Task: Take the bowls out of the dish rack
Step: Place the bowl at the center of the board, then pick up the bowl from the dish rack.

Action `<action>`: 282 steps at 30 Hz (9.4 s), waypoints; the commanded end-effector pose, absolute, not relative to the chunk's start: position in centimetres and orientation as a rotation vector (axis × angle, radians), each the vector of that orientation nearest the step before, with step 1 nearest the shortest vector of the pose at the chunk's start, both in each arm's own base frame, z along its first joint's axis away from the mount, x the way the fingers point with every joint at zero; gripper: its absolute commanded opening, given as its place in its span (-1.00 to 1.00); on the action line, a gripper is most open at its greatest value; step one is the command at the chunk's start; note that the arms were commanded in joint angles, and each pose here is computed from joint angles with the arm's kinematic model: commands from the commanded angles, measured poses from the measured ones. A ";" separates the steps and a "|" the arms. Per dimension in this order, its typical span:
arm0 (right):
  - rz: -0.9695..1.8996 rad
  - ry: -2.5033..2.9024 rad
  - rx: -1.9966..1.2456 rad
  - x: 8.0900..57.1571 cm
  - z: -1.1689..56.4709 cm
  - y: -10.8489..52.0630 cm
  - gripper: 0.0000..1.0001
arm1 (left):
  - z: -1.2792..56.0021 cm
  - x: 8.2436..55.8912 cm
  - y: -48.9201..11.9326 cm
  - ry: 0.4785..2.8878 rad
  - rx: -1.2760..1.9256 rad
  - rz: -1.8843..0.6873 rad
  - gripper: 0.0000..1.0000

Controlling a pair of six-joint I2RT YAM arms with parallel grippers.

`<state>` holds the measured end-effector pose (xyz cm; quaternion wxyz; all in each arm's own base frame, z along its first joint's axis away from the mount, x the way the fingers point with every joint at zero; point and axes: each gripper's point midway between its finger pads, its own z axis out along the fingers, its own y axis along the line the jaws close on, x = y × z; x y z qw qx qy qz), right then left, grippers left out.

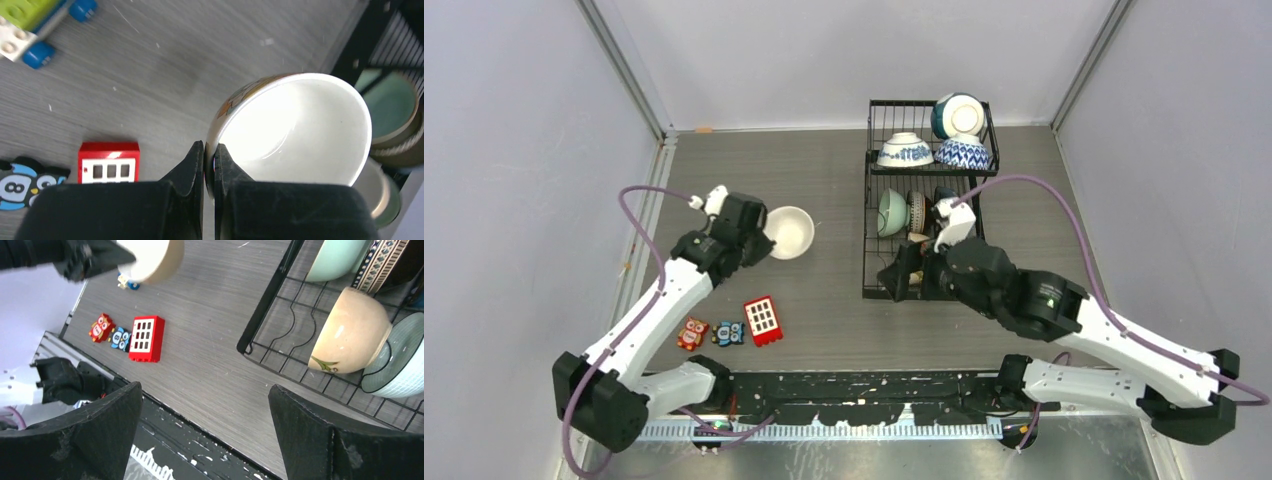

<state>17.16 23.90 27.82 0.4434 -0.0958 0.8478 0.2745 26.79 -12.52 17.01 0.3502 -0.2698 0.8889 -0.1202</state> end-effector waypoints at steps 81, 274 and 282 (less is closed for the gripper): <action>0.364 2.003 -0.181 19.2 21.4 17.8 1.00 | 9.1 54.4 7.2 2.092 -1.369 0.119 -0.50; 0.399 1.941 0.393 20.4 20.6 8.9 0.89 | 14.8 27.0 -45.9 1.968 0.118 -1.583 -0.72; 0.399 1.940 0.395 20.3 20.6 8.7 0.89 | 15.3 26.9 -46.1 1.940 0.122 -1.608 -0.99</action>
